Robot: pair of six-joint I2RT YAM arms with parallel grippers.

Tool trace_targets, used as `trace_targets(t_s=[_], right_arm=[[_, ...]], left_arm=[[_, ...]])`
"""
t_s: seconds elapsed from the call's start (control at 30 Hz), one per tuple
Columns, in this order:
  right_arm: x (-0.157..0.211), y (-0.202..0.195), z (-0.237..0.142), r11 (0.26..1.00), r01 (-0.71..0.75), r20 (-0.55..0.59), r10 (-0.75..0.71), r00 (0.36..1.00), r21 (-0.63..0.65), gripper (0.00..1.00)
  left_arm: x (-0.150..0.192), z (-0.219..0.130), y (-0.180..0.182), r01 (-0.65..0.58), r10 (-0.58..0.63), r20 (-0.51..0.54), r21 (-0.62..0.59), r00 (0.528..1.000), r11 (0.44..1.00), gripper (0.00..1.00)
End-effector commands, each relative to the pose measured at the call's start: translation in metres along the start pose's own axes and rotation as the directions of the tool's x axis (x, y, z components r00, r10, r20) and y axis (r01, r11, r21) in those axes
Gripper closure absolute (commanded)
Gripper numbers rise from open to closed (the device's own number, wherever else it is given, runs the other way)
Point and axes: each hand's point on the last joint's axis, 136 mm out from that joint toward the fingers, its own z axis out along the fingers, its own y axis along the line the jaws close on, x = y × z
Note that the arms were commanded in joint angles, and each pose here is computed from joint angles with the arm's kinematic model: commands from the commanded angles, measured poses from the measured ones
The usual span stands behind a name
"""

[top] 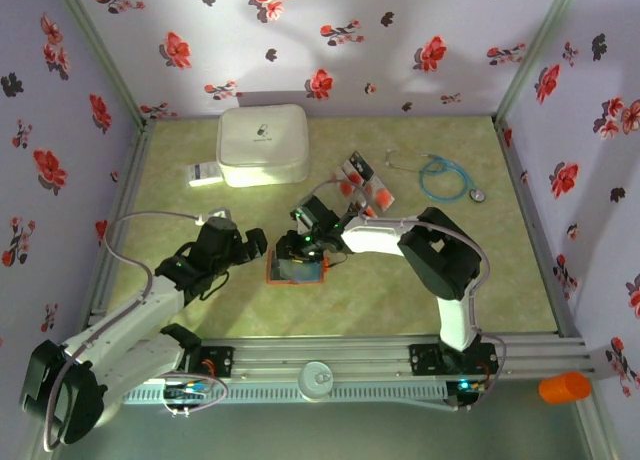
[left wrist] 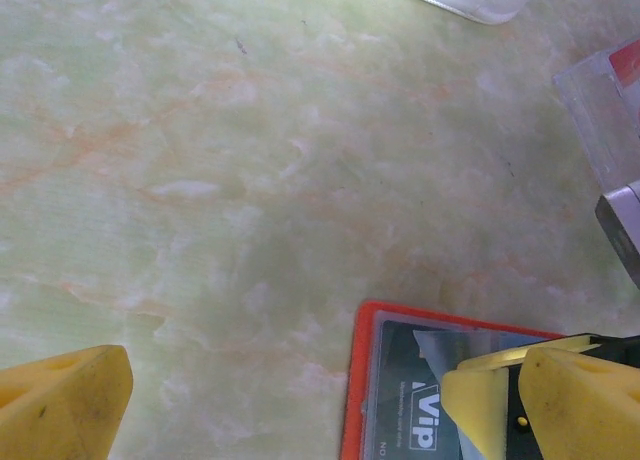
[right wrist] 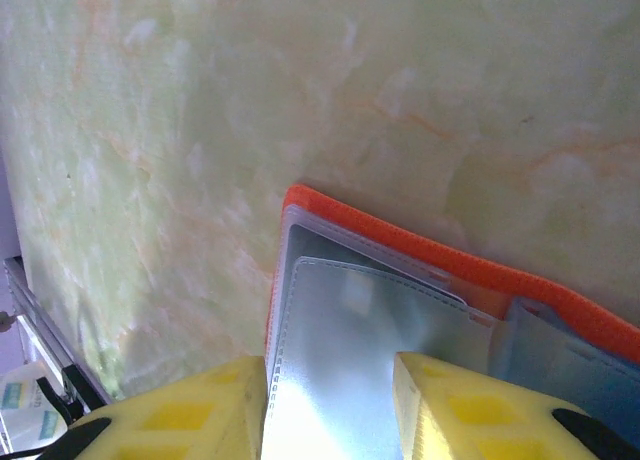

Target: Put the credit cards into the card holder

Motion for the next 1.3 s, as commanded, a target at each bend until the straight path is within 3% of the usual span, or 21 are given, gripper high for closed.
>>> trace_targets(t_s=[0.0,0.27,0.67,0.83,1.27], right_arm=[[-0.002,0.008,-0.002,1.0,0.006,0.01,-0.006,1.0,-0.018,0.61],[-0.003,0.018,-0.023,0.999,0.034,0.042,-0.032,0.999,-0.03,0.61],[0.006,-0.007,-0.038,1.0,-0.007,0.082,0.008,0.997,-0.012,0.66],[0.007,-0.01,-0.033,0.999,-0.023,0.073,0.025,0.997,-0.03,0.7],[-0.001,0.016,-0.014,0.983,-0.056,0.042,0.064,0.997,-0.178,0.63]], left_arm=[[0.004,0.0,0.006,-0.011,0.011,-0.018,-0.014,1.0,1.0,0.0],[0.007,0.001,0.007,-0.01,0.009,-0.027,-0.019,1.0,1.0,0.0],[0.009,0.004,0.008,-0.013,0.012,-0.035,-0.024,0.999,1.0,0.0],[0.01,0.005,0.008,-0.019,0.018,-0.039,-0.026,0.999,0.999,0.0],[0.011,0.006,0.008,-0.019,0.018,-0.041,-0.027,0.999,0.999,0.01]])
